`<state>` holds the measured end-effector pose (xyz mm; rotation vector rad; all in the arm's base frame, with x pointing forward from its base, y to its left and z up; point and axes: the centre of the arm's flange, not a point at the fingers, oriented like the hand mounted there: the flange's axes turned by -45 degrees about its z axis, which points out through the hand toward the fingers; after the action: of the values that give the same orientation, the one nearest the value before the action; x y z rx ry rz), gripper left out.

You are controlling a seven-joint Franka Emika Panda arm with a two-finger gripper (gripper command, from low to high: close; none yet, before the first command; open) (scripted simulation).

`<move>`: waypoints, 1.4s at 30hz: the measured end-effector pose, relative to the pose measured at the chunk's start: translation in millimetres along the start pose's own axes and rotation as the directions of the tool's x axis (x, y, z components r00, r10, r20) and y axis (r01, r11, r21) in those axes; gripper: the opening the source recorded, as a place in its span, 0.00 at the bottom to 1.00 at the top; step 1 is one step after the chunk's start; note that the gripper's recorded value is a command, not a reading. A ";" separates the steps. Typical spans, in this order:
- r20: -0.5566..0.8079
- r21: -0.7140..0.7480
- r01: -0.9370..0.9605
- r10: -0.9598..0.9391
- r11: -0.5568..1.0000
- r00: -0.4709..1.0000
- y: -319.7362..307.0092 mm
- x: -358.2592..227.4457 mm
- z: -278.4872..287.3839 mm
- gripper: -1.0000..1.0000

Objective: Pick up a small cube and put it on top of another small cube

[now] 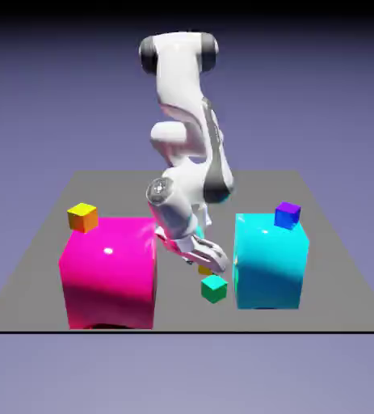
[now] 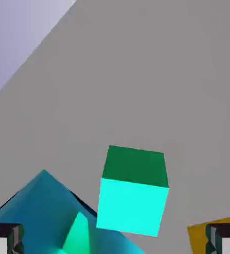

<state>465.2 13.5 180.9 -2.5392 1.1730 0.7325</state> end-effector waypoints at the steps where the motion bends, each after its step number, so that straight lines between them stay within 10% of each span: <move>1: 0.002 -0.006 -0.018 0.018 1.000 1.000 2.0 -0.3 9.5 0.50; 5: 0.003 -0.005 -0.018 0.018 1.000 1.000 1.7 8.5 60.1 0.50; 6: 0.002 -0.006 -0.018 0.018 1.000 1.000 2.6 10.4 76.3 0.00; 14: -0.045 0.012 0.054 -0.053 0.998 0.998 -19.0 -8.0 -5.7 0.00; 18: -0.120 0.222 -0.204 0.235 0.953 0.965 5.9 11.5 -115.5 0.00; 28: 0.152 0.696 -0.588 0.716 0.412 0.681 145.1 -16.6 -356.9 0.00; 34: 0.440 0.560 -0.828 0.850 -0.006 0.291 316.2 -5.0 -321.1 0.00; 39: 0.466 0.540 -0.841 0.847 -0.046 0.253 308.2 23.8 -272.1 0.00; 40: 0.466 0.539 -0.841 0.848 -0.047 0.252 304.7 28.5 -263.6 1.00; 42: 0.465 0.539 -0.841 0.849 -0.046 0.252 304.6 28.5 -263.4 1.00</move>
<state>337.0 -311.7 382.9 -0.8332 2.4528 0.2444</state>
